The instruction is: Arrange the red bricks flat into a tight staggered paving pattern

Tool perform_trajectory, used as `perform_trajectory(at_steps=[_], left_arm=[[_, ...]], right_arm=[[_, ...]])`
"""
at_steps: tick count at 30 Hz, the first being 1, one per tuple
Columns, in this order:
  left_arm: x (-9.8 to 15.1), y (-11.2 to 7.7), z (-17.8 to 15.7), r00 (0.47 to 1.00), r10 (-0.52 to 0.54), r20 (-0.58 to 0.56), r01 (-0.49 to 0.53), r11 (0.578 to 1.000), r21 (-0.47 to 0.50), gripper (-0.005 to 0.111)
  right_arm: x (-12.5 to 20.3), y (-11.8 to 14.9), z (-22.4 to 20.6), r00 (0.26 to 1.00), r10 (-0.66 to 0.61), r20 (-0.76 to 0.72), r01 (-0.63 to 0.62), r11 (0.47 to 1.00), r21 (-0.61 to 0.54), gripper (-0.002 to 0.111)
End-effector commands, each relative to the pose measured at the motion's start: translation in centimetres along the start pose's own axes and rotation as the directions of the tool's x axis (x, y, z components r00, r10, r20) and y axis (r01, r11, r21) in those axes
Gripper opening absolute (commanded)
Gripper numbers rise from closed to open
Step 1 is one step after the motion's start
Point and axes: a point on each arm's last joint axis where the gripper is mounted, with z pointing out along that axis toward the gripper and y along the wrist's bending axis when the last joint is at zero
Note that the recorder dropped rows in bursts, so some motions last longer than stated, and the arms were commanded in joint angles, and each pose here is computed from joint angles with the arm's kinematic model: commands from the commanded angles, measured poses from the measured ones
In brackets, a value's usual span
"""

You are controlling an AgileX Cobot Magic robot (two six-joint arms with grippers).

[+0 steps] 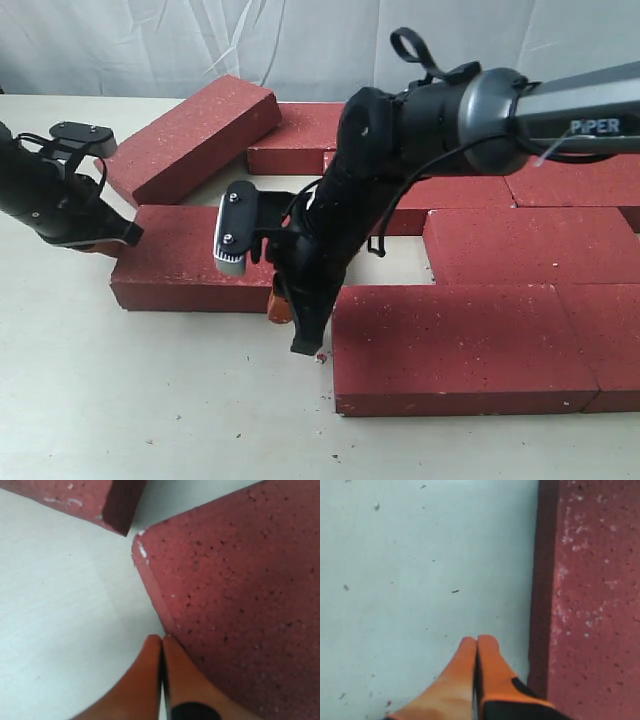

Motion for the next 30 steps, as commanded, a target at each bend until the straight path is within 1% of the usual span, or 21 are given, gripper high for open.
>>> perform_trajectory(at_steps=[1,6,10,13,16,21,23,26,28,30], left_arm=[[0.3,-0.2,-0.2,1.0,0.017,-0.023,-0.017,1.0,0.011,0.0],[0.3,-0.1,-0.2,0.999,0.032,-0.031,-0.032,0.999,0.004,0.0],[0.3,-0.1,-0.2,0.999,0.027,-0.028,-0.027,1.0,0.006,0.0],[0.3,-0.1,-0.2,0.999,0.027,-0.028,-0.027,1.0,0.006,0.0],[0.2,0.0,-0.2,1.0,0.023,-0.012,-0.023,1.0,-0.007,0.0],[-0.1,0.1,-0.2,1.0,-0.003,0.017,0.003,1.0,-0.014,0.0],[-0.1,0.1,-0.2,1.0,-0.003,0.017,0.003,1.0,-0.014,0.0],[-0.1,0.0,-0.2,1.0,-0.017,0.022,0.017,1.0,-0.004,0.0],[-0.2,0.0,-0.2,1.0,-0.02,0.024,0.02,1.0,-0.003,0.0],[-0.2,-0.2,-0.2,0.999,-0.032,0.03,0.032,0.999,0.005,0.0]], right_arm=[[-0.1,-1.6,1.1,0.999,0.047,-0.022,-0.045,0.995,0.086,-0.001],[0.8,-2.1,1.3,0.992,0.063,-0.114,-0.048,0.99,0.135,-0.001],[0.8,-2.4,1.2,0.991,0.078,-0.112,-0.059,0.985,0.163,-0.001],[0.7,-2.3,1.2,0.99,0.087,-0.111,-0.069,0.986,0.151,-0.001],[0.7,-1.8,0.9,0.986,0.087,-0.141,-0.073,0.992,0.102,-0.001],[-1.0,-0.7,-2.1,0.984,0.134,-0.117,-0.132,0.991,0.023,-0.001],[-1.2,-0.3,-3.1,0.985,0.129,-0.117,-0.127,0.992,0.018,-0.001],[-0.7,-0.7,-4.5,0.978,0.177,-0.11,-0.173,0.984,0.048,-0.001],[0.0,-1.4,-5.3,0.971,0.215,-0.099,-0.209,0.975,0.075,-0.001],[1.3,-2.6,-6.0,0.96,0.266,-0.085,-0.256,0.96,0.115,-0.001]])
